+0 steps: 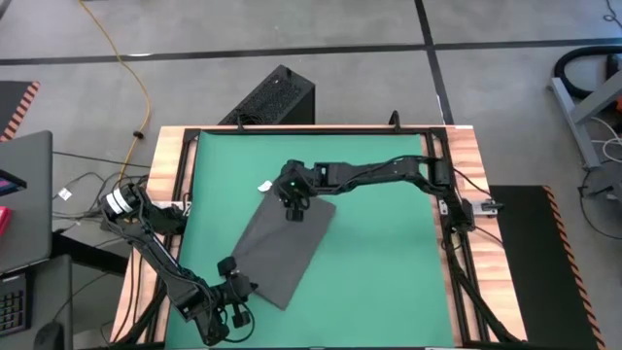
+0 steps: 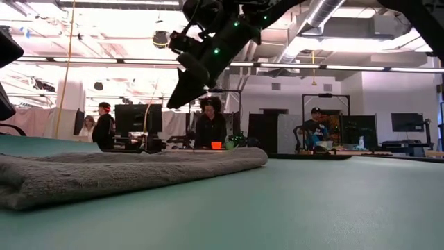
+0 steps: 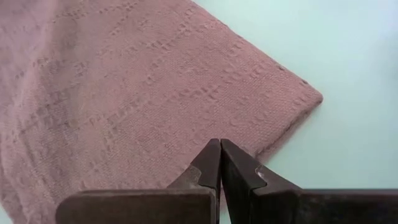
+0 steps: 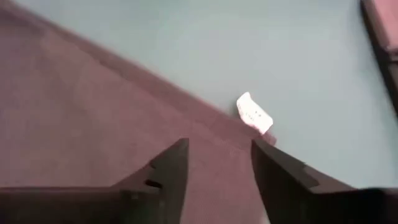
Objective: Roll towel
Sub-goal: Roll the gray towel on the table
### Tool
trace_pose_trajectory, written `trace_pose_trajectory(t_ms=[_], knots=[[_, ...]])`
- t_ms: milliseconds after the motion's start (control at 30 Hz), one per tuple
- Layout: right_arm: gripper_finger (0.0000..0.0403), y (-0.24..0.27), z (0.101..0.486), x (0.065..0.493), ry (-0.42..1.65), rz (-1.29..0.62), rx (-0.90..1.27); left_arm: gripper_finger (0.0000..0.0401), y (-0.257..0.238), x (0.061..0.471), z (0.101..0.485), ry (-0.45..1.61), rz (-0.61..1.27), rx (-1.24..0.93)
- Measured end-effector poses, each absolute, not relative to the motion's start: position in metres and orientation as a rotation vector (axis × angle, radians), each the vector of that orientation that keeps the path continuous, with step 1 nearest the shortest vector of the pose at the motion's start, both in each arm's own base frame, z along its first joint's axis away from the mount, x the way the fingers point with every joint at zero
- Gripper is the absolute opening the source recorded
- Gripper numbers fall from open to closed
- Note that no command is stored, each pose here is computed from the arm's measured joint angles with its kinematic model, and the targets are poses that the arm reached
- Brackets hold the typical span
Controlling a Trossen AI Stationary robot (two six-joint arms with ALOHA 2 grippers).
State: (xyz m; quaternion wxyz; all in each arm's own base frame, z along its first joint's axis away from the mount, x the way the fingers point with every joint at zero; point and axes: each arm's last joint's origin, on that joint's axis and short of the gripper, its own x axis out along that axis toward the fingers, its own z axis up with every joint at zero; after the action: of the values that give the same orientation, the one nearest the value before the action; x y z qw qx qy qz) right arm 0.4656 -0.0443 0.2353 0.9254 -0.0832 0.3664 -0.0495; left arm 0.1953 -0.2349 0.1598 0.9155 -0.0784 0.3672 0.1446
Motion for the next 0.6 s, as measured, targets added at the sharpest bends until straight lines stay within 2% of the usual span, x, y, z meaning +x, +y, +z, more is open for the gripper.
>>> trace_pose_trajectory(t_ms=[100,200,400,600], knots=[[0.0225,-0.045,0.242,0.462,0.756,-0.142,-0.187,0.0,-0.233,0.194,0.162,0.753,0.301,-0.149],[0.0231,-0.045,0.262,0.455,0.711,-0.145,-0.198,0.0,-0.227,0.19,0.173,0.734,0.324,-0.135],[0.0214,-0.017,0.322,0.429,0.566,-0.035,-0.159,0.0,-0.194,0.17,0.224,0.593,0.4,-0.123],[0.02,0.052,0.344,0.408,0.536,0.161,-0.19,0.0,-0.154,0.143,0.284,0.435,0.364,-0.216]])
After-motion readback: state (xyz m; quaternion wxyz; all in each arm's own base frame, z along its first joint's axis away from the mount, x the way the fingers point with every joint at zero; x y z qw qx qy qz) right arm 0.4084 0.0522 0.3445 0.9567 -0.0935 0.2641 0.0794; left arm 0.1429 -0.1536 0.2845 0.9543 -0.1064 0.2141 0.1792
